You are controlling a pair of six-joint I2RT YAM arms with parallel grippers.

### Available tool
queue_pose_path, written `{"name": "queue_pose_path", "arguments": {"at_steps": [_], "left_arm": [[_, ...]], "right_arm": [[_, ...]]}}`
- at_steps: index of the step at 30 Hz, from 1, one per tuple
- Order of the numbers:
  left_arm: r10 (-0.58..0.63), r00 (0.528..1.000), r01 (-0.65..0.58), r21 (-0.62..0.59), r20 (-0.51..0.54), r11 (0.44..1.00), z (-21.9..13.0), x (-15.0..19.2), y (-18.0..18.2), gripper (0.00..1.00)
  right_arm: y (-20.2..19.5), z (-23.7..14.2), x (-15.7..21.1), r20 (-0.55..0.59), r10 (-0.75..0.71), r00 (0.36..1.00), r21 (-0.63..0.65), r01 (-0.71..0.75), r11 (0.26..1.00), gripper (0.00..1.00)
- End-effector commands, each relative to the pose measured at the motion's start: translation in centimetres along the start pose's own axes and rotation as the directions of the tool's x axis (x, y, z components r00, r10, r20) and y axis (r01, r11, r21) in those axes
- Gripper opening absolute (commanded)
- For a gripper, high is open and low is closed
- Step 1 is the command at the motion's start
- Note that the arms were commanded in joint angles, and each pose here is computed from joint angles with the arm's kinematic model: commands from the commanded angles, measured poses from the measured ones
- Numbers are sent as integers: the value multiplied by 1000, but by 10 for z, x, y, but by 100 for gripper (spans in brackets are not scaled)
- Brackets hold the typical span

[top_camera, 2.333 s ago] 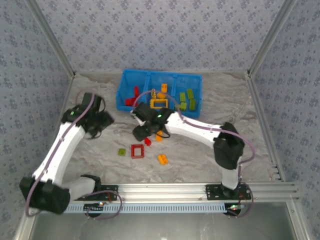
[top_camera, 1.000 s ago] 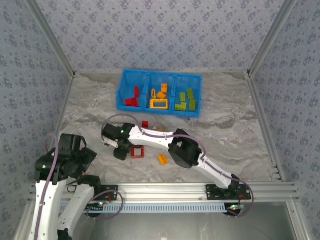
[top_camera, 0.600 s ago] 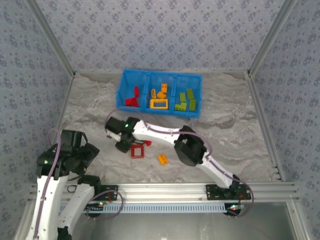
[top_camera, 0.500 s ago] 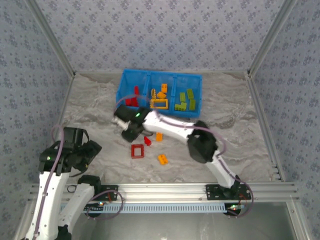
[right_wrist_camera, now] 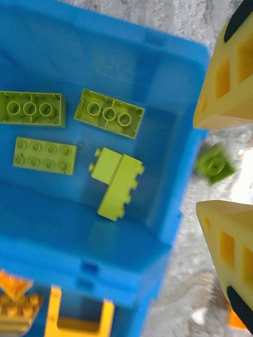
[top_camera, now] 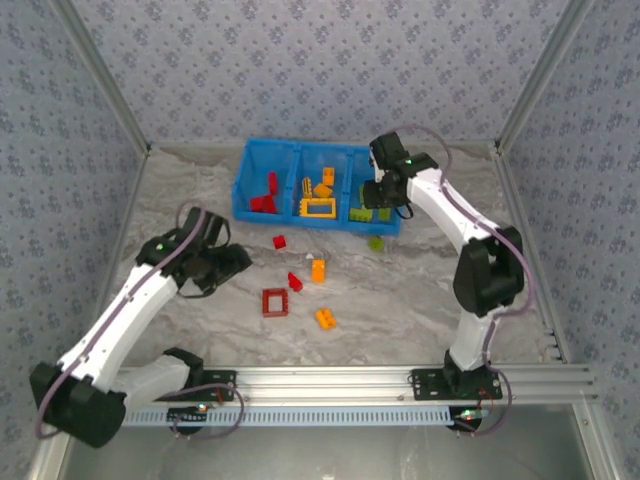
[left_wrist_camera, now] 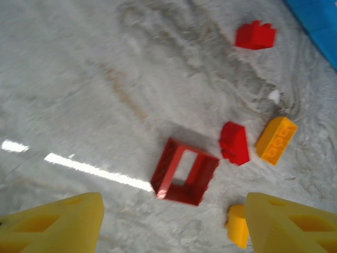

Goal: Sort the legos into containers by color

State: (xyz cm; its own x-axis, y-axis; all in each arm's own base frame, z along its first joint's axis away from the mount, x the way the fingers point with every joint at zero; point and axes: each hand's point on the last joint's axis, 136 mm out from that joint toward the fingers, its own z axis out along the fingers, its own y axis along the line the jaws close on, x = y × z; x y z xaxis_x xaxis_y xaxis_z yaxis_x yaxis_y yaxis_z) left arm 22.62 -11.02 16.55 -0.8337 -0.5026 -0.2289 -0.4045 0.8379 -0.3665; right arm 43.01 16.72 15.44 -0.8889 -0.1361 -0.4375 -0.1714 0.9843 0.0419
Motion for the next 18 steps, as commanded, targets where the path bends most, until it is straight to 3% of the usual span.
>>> {"name": "queue_pose_path", "arguments": {"at_steps": [1,5,8,12,16,18], "left_arm": [[51,996,-53,28,77,998,-7,-22,-23,72],[50,996,-52,18,75,998,-6,-28,-27,73],[53,996,-55,26,65,998,-3,-27,-31,73],[55,998,-57,44,44,997,3,-25,-36,74],[77,997,-78,43,12,996,11,-23,-40,74],[85,996,-85,38,2,996,13,-23,-40,74]], "right_arm": [[5,15,-12,-40,28,999,19,-28,999,42],[-1,-4,7,-34,41,999,131,-36,991,50],[-11,-30,50,6,110,994,198,-109,974,72],[-26,-18,127,-32,289,957,98,-285,953,86],[-50,1,176,-129,317,940,191,-290,938,91],[-52,12,178,-136,365,921,160,-343,925,89]]}}
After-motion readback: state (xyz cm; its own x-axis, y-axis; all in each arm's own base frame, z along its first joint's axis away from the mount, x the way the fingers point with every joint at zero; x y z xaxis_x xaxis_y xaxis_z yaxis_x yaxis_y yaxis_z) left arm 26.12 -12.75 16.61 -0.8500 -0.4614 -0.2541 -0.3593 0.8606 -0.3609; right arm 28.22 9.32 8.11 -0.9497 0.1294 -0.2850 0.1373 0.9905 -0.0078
